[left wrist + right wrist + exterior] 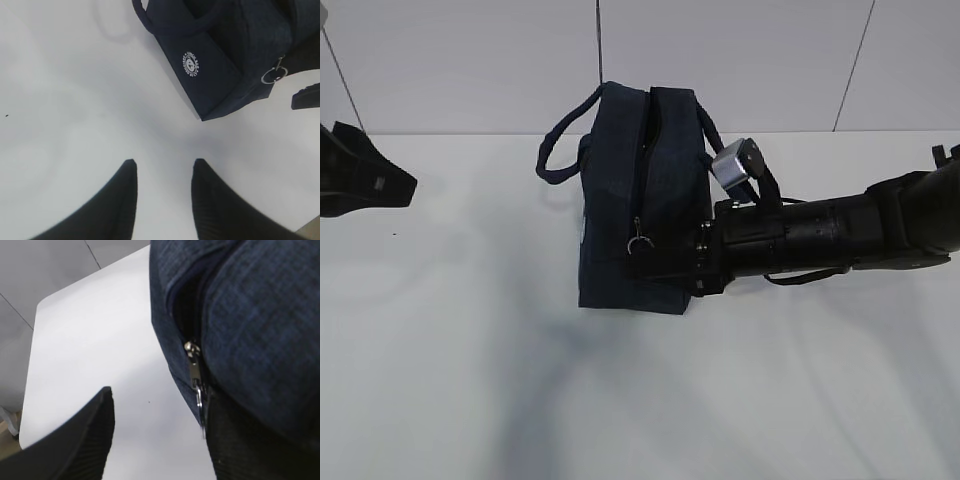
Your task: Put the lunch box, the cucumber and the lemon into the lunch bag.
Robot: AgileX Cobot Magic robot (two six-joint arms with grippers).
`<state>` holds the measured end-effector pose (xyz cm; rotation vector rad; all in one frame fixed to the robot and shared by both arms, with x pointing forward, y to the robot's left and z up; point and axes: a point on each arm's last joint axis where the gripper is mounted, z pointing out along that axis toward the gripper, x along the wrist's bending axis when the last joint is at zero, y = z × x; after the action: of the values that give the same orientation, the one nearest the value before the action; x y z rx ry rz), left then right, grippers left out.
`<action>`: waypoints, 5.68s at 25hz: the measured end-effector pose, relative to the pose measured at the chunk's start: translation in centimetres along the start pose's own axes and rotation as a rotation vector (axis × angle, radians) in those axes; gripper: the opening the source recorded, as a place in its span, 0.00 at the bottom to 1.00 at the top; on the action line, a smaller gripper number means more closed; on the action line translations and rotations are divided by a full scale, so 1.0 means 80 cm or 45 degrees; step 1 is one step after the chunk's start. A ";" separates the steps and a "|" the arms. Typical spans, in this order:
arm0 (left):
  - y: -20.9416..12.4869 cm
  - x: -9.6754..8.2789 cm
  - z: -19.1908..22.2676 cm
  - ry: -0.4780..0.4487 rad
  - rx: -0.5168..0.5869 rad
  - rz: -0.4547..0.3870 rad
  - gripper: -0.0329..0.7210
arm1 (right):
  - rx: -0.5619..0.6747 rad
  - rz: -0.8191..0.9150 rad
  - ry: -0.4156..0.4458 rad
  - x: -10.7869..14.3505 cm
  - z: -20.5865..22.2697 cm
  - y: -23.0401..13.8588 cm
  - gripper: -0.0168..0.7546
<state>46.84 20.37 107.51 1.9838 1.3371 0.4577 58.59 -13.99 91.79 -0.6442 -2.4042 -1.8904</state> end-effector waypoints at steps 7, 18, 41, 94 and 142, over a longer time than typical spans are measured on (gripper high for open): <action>0.000 0.000 0.000 0.000 0.000 0.000 0.38 | 0.028 0.032 0.031 0.002 0.013 -0.014 0.60; 0.000 0.000 0.000 0.000 0.000 0.000 0.38 | 0.036 0.011 0.008 -0.003 0.018 -0.010 0.30; -0.001 0.000 0.000 -0.002 0.016 0.000 0.37 | -0.014 0.197 0.080 0.002 0.018 -0.004 0.02; -0.006 -0.042 0.029 -0.155 0.069 0.036 0.38 | -0.048 0.546 0.145 0.048 -0.017 0.083 0.02; -0.027 -0.091 0.188 -0.123 -0.121 0.343 0.63 | -0.056 0.602 0.145 0.048 -0.017 0.084 0.02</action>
<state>51.82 9.04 96.11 2.0865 0.9750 0.5321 56.99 -12.86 99.41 -0.9741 -1.9255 -1.7253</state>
